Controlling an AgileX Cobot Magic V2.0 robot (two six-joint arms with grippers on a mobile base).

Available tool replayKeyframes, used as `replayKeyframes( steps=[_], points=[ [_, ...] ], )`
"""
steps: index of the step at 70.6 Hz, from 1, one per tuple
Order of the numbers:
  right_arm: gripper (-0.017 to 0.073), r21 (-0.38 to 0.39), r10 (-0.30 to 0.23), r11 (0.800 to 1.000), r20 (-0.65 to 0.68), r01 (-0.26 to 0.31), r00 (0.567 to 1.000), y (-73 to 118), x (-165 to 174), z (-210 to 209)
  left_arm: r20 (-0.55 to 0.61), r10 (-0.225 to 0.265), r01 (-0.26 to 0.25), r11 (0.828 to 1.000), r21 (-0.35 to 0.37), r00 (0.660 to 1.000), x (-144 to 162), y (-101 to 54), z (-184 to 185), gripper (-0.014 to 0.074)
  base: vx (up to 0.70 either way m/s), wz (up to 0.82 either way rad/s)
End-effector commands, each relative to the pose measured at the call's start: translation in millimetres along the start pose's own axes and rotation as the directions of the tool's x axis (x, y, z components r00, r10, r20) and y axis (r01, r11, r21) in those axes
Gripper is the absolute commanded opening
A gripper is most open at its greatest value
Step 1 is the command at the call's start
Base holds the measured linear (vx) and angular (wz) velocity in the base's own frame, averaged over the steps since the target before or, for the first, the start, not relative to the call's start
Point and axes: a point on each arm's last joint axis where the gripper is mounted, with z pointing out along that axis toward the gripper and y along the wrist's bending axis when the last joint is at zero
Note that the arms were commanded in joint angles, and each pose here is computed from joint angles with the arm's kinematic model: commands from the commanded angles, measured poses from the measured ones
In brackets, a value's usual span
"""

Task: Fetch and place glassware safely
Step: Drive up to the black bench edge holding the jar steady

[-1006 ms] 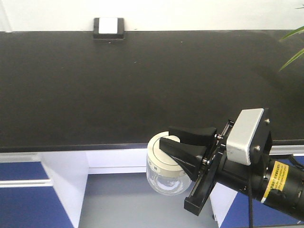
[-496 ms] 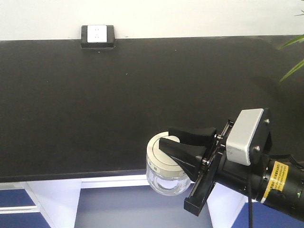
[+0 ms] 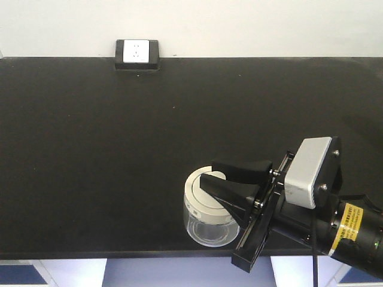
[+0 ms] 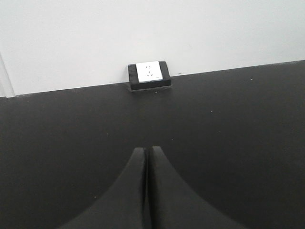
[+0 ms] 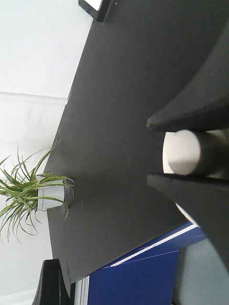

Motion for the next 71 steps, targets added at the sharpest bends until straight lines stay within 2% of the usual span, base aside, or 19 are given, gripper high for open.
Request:
replayKeyframes(
  steps=[1, 71],
  points=[
    [-0.0001, -0.030, -0.006, 1.000, 0.130, 0.010, 0.991, 2.1, -22.5, -0.8, 0.100, -0.014, 0.014, 1.000, 0.008, 0.995, -15.8, -0.4, -1.0, -0.0007, 0.15, 0.09],
    [-0.0001, -0.030, -0.006, 1.000, 0.130, 0.010, 0.991, 2.1, -22.5, -0.8, 0.100, -0.014, 0.014, 1.000, 0.008, 0.995, -15.8, -0.4, -1.0, -0.0007, 0.07, 0.03]
  ],
)
